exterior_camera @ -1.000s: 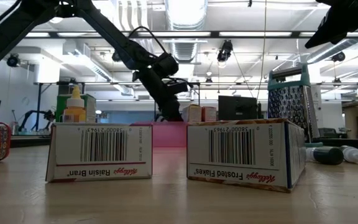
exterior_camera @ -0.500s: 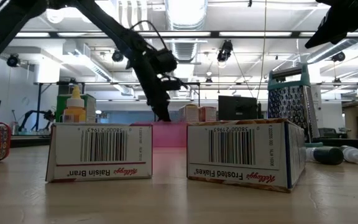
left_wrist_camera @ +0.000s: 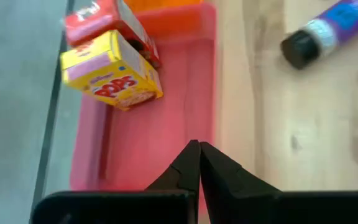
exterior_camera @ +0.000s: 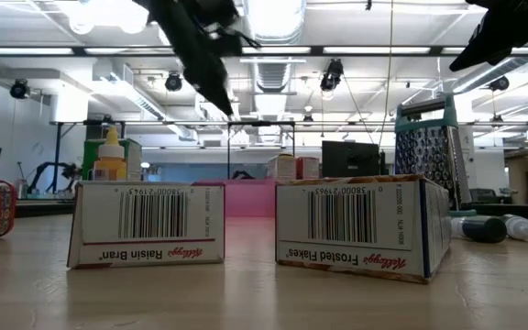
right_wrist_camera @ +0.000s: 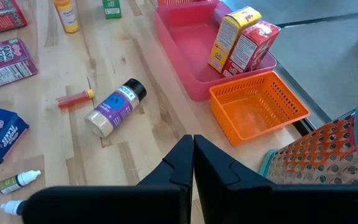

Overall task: Pick & Place Kitchen Items
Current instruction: Put the green cereal box into the pink bin

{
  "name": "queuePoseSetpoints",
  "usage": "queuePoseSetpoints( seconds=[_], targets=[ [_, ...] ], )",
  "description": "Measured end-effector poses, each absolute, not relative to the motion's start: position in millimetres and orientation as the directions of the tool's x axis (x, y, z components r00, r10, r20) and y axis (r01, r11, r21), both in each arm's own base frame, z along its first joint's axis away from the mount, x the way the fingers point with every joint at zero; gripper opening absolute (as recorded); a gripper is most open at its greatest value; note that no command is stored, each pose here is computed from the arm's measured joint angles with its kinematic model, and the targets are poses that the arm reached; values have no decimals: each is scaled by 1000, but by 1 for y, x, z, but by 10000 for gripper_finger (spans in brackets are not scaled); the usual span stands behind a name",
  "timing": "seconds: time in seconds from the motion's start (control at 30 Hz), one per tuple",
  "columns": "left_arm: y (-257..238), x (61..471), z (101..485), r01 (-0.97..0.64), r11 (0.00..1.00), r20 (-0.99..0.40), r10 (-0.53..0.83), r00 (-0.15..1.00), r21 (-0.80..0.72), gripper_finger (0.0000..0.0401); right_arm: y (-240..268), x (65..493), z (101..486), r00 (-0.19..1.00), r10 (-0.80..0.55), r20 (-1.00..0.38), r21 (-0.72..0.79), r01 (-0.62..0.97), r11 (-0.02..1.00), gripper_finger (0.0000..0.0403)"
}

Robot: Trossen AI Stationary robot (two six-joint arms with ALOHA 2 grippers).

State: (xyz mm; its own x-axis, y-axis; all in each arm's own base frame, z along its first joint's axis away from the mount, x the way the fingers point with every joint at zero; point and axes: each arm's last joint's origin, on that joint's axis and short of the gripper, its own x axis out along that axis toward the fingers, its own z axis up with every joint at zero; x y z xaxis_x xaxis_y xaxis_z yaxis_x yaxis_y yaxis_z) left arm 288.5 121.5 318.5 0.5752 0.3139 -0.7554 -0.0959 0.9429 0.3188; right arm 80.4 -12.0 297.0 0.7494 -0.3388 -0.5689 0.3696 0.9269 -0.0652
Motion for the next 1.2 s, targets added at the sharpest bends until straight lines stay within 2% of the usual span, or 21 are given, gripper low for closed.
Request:
queuePoseSetpoints(
  seconds=[0.2, 0.5, 0.63, 0.97, 1.2],
  targets=[
    [95, 231, 339, -102, 943, -738, 312, 599, 316, 45, -12, 80, 297, 749, -339, -569, -67, 368, 927, 8],
    [67, 165, 342, -141, 952, -749, 300, 591, 270, 155, -12, 80, 297, 749, -339, -569, -67, 368, 927, 8],
    [60, 147, 344, -170, 953, -744, 302, 596, 251, 188, -12, 80, 297, 749, -339, -569, -66, 369, 927, 8],
    [54, 132, 344, -186, 955, -756, 297, 583, 232, 206, -12, 80, 297, 749, -339, -569, -67, 369, 927, 8],
    [49, 121, 335, -221, 961, -846, 252, 469, 164, 207, -12, 80, 297, 749, -339, -569, -66, 369, 927, 8]
  ],
)
